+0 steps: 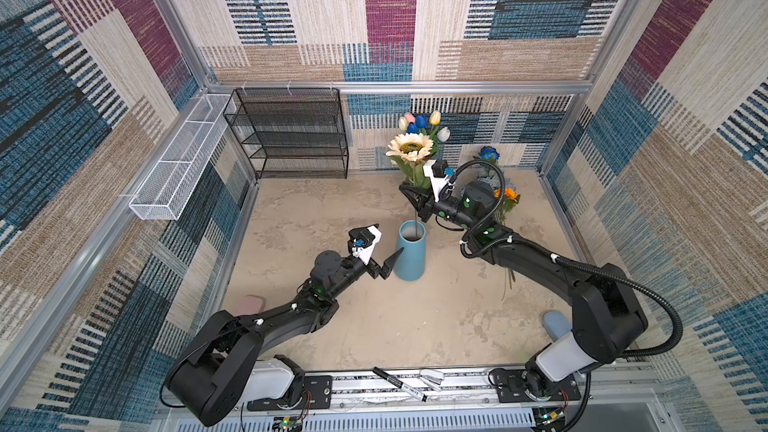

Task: Arrange the flowers into the vase
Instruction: 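Lower the daisy stem into the teal vase and open the right gripper, then move the right gripper back and grasp the orange carnation stem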

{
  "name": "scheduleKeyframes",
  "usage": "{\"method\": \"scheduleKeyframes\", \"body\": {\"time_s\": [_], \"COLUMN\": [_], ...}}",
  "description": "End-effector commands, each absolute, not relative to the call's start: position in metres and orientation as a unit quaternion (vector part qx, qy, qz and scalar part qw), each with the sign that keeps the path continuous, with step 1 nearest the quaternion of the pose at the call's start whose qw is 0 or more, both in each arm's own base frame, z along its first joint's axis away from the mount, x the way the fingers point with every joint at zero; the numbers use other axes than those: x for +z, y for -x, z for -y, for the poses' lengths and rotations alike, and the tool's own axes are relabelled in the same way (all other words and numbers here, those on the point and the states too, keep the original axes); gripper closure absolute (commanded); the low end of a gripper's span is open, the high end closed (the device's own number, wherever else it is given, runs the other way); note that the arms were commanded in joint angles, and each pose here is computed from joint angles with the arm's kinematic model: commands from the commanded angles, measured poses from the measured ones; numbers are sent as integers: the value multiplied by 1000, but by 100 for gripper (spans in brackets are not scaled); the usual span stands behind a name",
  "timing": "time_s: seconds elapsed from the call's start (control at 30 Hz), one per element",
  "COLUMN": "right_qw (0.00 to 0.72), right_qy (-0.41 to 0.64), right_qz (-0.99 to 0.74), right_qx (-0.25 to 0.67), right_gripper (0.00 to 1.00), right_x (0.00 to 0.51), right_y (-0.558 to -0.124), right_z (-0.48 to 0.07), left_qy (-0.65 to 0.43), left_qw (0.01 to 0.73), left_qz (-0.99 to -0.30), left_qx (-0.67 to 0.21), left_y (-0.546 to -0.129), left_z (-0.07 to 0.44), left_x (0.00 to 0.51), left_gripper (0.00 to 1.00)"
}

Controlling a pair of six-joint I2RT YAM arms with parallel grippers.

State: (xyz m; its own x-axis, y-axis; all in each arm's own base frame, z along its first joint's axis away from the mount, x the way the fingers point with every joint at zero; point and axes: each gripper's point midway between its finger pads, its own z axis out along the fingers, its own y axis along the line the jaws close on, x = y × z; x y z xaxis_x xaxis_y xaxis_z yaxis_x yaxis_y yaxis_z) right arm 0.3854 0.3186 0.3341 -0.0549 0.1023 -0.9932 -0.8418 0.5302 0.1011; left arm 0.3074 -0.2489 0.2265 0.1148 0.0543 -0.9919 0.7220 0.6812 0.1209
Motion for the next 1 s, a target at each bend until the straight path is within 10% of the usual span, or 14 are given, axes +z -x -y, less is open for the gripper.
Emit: {"method": "scheduleKeyframes", "body": {"time_s": [0.0, 0.13, 0.6, 0.83, 0.97], "right_qw": [588, 572, 660, 713, 637], "right_qy": [291, 296, 241, 159, 4], "right_qz": [-645, -656, -647, -653, -753], "right_qx": [391, 394, 296, 200, 164], "right_gripper": [79, 77, 20, 20, 45], "right_x": [328, 330, 372, 377, 320], "right_y": [-386, -388, -372, -378, -432], "right_z": [-321, -325, -268, -198, -96], "left_qy": [-318, -317, -314, -308, -314], "left_qw": [692, 692, 699, 700, 679], "left_qz": [-602, -603, -597, -596, -606], "left_qx": [-240, -237, -238, -245, -270], "left_y": [-307, -308, -306, -304, -297], "left_z": [249, 248, 246, 245, 249], "left_x": [236, 234, 241, 242, 239], "left_gripper": [4, 4, 3, 2, 2]}}
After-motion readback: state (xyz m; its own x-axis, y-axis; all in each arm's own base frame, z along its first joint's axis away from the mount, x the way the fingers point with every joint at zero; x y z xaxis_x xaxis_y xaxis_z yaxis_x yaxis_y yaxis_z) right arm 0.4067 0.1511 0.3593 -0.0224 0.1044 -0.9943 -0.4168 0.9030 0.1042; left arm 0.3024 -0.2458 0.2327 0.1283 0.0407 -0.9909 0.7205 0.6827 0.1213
